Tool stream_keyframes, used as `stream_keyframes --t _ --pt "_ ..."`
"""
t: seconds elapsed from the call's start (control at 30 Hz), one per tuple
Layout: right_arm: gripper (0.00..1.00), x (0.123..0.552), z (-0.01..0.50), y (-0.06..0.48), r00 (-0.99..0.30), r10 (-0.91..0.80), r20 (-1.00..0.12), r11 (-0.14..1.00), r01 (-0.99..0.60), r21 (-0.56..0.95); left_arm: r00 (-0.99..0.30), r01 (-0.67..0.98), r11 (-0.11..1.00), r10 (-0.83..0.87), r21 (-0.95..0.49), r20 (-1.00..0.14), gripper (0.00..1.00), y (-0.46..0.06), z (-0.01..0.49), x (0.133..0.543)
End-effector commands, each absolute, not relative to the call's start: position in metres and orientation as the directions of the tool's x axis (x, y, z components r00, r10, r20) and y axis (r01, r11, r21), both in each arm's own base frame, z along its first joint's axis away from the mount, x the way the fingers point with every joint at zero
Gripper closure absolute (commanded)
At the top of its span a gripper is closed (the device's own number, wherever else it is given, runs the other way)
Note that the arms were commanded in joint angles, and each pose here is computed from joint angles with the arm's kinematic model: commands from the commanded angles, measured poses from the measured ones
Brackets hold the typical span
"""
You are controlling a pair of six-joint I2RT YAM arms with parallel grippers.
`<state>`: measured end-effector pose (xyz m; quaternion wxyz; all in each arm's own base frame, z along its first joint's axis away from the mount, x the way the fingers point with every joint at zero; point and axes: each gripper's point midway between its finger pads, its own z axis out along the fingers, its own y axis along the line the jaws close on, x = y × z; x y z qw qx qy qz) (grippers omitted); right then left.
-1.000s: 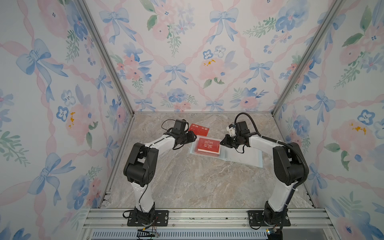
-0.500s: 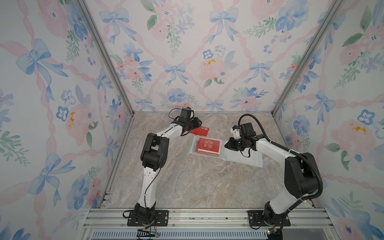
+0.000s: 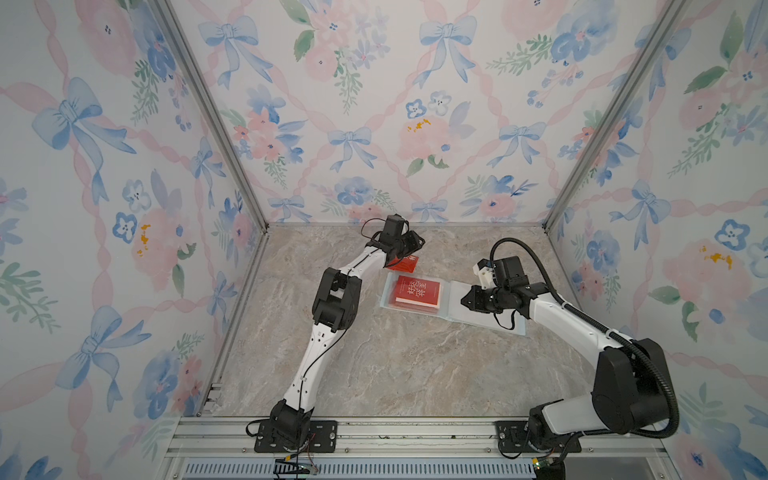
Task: Place the photos into the photo albums
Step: Move the photo to the center of the board.
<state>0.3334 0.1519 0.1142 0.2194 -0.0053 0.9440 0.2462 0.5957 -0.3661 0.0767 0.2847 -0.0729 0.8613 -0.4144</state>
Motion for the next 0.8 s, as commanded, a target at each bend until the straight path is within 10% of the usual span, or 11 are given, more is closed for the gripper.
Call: stream_keyframes --t 0.0,0.77 --pt "0.86 0.33 0.111 0.145 -0.904 0.096 -0.417 0.888 -0.112 0.447 -0.874 0.112 0.607 -0.317 -0.787 -0.368 0.64 -0.391 0.063 0.579" --pt "0.86 0.335 0.111 0.149 -0.896 0.114 -0.43 0.882 -0.108 0.458 -0.865 -0.073 0.793 -0.352 -0.605 -0.357 0.63 -0.261 0.013 0.567"
